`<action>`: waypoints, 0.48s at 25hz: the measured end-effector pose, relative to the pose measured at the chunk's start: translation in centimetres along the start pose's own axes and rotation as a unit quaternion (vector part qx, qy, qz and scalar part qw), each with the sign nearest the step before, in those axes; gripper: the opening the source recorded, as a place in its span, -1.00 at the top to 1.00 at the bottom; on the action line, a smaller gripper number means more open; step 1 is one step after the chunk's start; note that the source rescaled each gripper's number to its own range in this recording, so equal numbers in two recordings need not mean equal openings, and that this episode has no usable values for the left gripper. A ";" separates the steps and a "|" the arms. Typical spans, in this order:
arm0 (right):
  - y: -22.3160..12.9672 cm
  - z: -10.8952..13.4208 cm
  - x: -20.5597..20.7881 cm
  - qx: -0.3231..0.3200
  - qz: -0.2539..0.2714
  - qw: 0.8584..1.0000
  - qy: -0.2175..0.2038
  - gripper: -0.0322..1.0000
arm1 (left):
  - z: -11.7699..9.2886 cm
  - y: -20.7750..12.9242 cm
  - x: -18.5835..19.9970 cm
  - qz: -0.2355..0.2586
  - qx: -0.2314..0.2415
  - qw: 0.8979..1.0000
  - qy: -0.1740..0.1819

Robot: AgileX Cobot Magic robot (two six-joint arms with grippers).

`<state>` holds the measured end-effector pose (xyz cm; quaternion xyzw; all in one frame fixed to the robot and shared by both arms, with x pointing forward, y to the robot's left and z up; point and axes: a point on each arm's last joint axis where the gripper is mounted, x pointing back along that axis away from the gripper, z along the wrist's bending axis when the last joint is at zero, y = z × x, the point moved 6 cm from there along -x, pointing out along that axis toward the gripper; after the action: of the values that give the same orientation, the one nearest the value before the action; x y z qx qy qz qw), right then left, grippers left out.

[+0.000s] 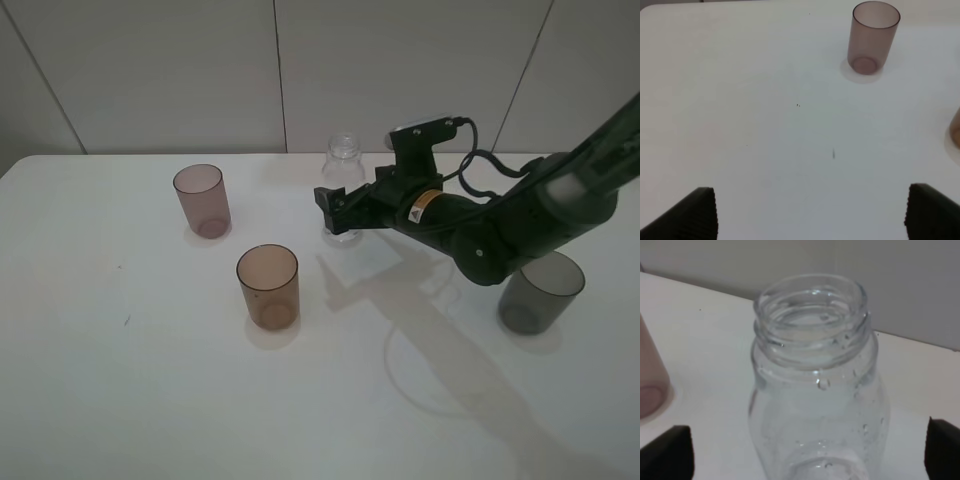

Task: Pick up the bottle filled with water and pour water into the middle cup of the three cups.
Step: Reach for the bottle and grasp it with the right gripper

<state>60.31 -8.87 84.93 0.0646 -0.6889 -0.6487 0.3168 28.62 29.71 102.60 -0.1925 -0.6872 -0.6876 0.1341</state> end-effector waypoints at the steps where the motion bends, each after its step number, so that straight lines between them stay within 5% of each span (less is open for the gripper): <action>1: -0.1 0.0 -0.1 0.000 0.001 1.000 0.000 -1.00 | 0.0 0.0 0.0 0.000 0.000 1.000 0.000; 12: -0.6 -0.1 -1.3 -0.001 0.001 1.000 -0.001 -1.00 | 0.0 0.0 0.0 0.000 0.000 1.000 0.000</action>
<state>61.19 -8.41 83.90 0.0633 -0.6886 -0.6492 0.3169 28.62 29.71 102.60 -0.1925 -0.6872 -0.6876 0.1341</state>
